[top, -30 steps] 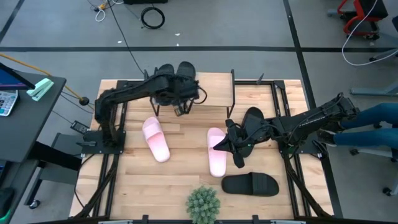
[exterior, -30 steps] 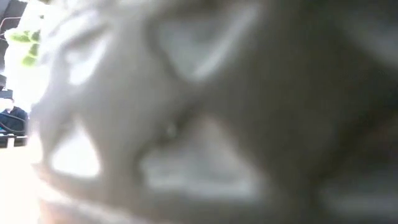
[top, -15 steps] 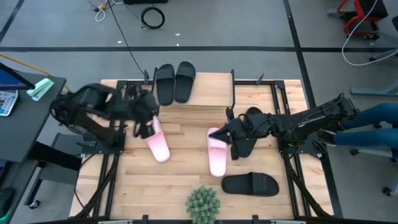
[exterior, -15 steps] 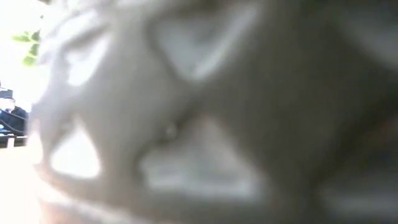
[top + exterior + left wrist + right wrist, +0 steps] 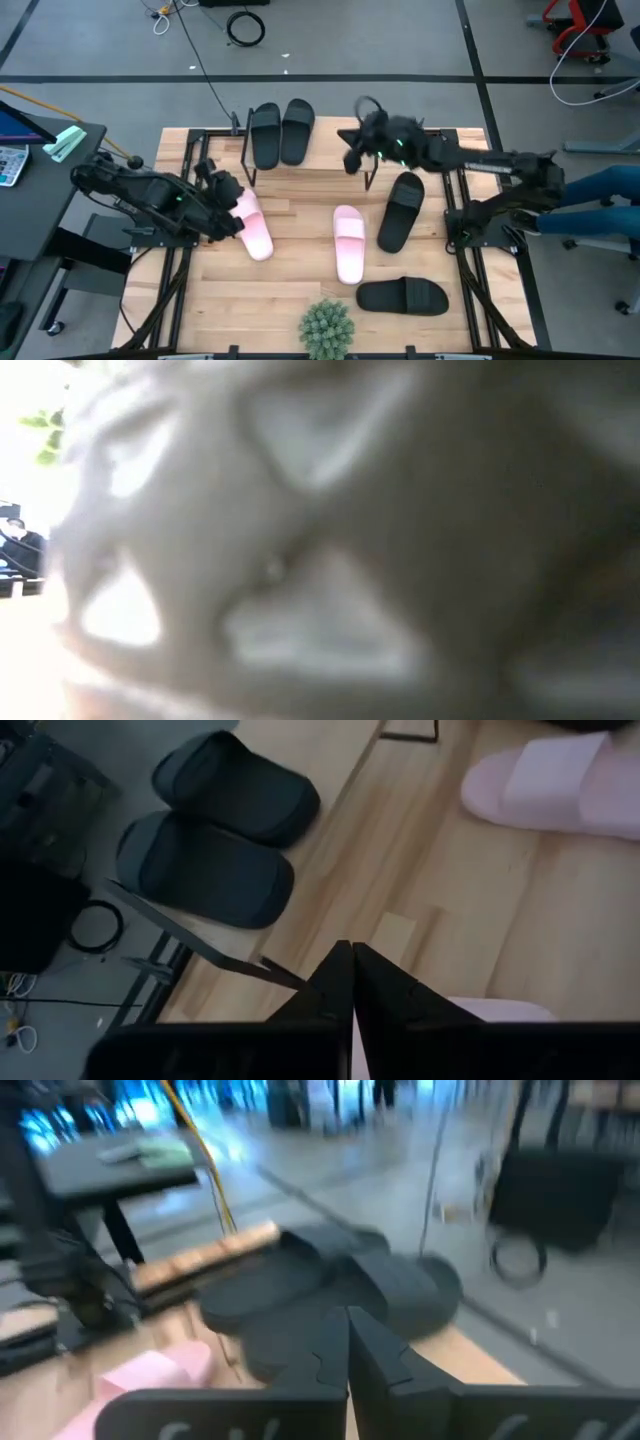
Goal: Pick and place slides into the shelf
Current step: Put the black slides on the shelf
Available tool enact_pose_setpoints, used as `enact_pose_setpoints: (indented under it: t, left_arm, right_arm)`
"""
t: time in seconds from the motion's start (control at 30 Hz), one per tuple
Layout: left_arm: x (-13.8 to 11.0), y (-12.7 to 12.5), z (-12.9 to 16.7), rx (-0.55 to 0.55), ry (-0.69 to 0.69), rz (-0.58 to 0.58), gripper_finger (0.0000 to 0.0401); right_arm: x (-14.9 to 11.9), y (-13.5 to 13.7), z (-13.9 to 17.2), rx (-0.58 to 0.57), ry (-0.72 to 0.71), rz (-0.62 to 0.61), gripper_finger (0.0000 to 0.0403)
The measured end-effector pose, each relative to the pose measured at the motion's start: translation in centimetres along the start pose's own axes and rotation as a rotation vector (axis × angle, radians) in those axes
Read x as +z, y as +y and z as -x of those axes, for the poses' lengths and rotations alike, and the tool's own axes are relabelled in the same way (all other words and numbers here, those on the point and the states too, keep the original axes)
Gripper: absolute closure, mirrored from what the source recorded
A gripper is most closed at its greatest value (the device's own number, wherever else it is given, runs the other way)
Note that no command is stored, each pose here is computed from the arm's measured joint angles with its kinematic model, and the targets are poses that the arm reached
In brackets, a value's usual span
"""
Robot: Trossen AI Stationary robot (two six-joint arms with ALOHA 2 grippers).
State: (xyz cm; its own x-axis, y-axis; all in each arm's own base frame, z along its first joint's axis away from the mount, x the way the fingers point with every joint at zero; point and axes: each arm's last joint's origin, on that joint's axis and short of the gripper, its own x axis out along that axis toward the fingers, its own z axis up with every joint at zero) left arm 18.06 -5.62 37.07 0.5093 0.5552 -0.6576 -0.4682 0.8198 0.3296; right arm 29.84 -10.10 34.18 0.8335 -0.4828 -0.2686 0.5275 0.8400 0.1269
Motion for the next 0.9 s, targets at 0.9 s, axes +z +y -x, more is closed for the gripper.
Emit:
enact_pose_setpoints:
  t: [0.9]
  left_arm:
    - [-4.7,-2.0,-2.4,0.110,-0.053,0.153,0.0380]
  right_arm:
    - [-1.8,-5.2,-14.6,-0.210,0.514,0.048,0.0403]
